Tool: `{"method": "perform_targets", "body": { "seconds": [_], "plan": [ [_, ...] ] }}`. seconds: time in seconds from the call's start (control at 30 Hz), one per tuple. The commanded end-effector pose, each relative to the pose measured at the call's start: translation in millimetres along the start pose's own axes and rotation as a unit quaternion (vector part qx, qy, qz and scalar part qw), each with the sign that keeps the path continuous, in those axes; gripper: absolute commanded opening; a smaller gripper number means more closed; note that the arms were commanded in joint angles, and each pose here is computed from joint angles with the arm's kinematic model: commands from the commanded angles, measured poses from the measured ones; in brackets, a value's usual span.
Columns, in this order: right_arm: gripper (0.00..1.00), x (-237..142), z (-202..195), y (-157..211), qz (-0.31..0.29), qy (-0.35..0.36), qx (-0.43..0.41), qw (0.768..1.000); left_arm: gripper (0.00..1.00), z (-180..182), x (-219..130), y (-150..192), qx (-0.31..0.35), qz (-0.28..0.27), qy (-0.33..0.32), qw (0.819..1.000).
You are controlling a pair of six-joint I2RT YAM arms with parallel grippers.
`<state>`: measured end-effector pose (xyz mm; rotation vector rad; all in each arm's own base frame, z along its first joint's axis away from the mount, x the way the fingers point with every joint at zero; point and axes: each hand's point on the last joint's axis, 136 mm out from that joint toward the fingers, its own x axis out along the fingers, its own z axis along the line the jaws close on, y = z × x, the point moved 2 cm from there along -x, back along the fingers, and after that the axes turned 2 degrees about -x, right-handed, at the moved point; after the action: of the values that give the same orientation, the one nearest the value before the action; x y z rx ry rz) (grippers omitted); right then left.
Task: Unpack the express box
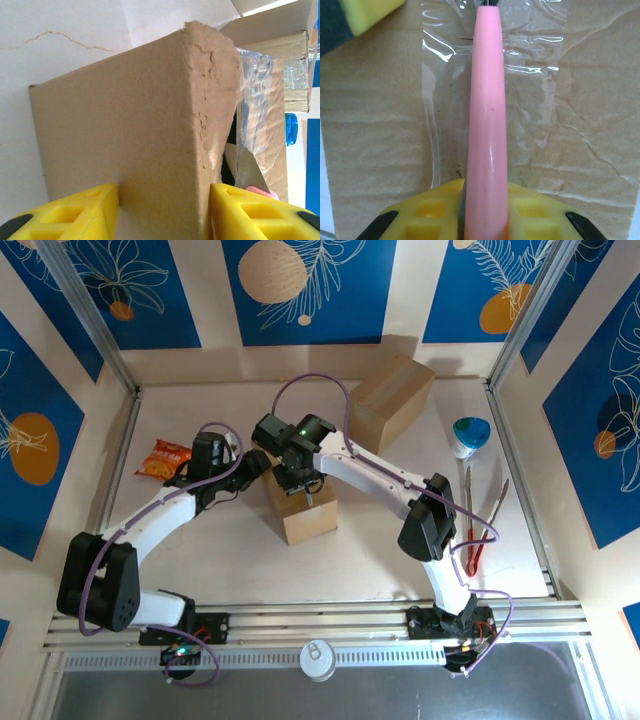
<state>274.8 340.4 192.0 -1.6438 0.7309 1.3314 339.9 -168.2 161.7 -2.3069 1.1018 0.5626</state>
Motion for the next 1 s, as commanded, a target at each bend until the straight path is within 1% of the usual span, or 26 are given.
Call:
{"method": "perform_targets", "body": {
  "seconds": [0.0,0.47,0.97],
  "plan": [
    [0.0,-14.6,8.0,44.5,0.089,-0.018,-0.008,0.996,0.5,17.7,5.4,7.4,-0.017,0.007,-0.029,0.999],
    [0.0,-31.1,3.7,71.8,0.137,-0.001,0.014,0.991,0.49,14.0,-0.2,4.9,-0.015,0.002,-0.035,0.999],
    [0.0,-52.3,5.0,95.6,0.15,0.016,0.013,0.988,0.48,12.0,-1.8,4.0,-0.015,0.001,-0.034,0.999]
  ]
}}
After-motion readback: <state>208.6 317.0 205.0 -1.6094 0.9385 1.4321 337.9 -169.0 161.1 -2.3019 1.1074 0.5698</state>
